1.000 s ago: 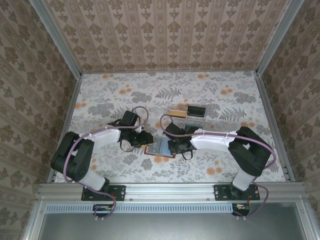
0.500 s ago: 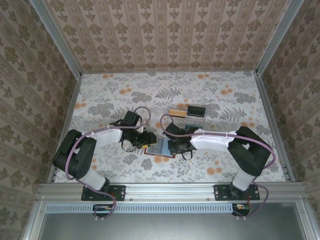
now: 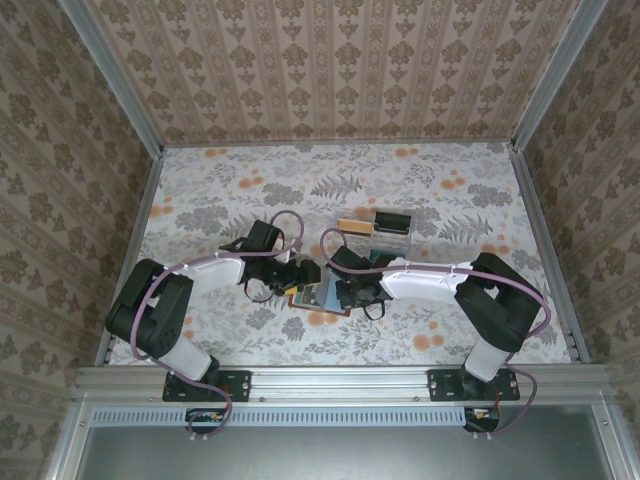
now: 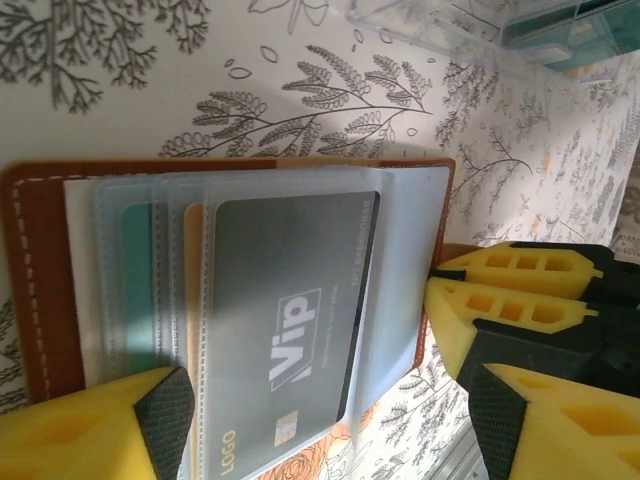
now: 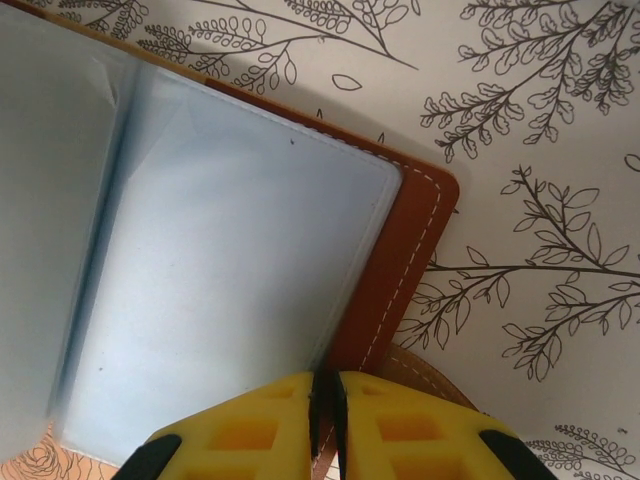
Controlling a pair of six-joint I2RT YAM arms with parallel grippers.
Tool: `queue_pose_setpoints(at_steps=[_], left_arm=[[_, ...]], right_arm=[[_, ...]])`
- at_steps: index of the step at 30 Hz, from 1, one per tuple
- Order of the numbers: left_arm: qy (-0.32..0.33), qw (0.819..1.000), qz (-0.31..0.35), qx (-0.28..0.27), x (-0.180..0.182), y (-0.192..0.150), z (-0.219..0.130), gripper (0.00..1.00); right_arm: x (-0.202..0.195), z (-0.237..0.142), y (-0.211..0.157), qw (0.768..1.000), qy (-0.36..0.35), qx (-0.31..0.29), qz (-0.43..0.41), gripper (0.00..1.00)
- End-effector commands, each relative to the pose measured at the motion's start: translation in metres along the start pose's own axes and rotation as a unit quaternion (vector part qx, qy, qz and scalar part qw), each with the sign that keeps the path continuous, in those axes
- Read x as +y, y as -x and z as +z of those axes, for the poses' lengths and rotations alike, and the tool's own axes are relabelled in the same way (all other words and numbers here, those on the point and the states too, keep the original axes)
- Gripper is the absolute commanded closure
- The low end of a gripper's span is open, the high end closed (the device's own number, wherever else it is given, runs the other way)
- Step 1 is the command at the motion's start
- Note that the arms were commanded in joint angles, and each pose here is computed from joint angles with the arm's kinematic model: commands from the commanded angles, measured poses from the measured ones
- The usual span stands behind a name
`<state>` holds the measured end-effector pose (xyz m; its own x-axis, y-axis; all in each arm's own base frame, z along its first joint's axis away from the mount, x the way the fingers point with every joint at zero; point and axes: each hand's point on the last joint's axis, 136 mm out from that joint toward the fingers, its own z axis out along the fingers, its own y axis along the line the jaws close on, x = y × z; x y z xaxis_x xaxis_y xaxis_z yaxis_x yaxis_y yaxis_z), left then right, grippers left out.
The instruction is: Take the credit cards out of the card holder
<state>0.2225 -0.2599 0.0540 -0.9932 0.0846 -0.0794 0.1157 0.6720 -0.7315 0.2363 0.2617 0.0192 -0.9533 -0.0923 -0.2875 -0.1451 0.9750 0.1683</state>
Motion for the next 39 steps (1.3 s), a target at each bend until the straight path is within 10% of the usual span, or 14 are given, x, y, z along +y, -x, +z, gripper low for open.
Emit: queue_pose_setpoints(at_steps=[1,20,39], left_arm=[[-0.021,1.0,0.006,0.018,-0.006,-0.007,0.006,0.17],[0.018,0.999,-0.017,-0.024,0.01,0.005,-0.014,0.07],[0.06,0.996,-0.055,-0.017,0.046,-0.004,-0.006,0.78]], right_arm=[[-0.007,0.011,-0.012,1.0,-0.015,0.019,0.002,0.84],[-0.005,-0.05,0.034,0.996,0.033,-0.075,0.026,0.73],[0.065,-0.014,0.041,0.976,0.189,-0.025,0.104,0.84]])
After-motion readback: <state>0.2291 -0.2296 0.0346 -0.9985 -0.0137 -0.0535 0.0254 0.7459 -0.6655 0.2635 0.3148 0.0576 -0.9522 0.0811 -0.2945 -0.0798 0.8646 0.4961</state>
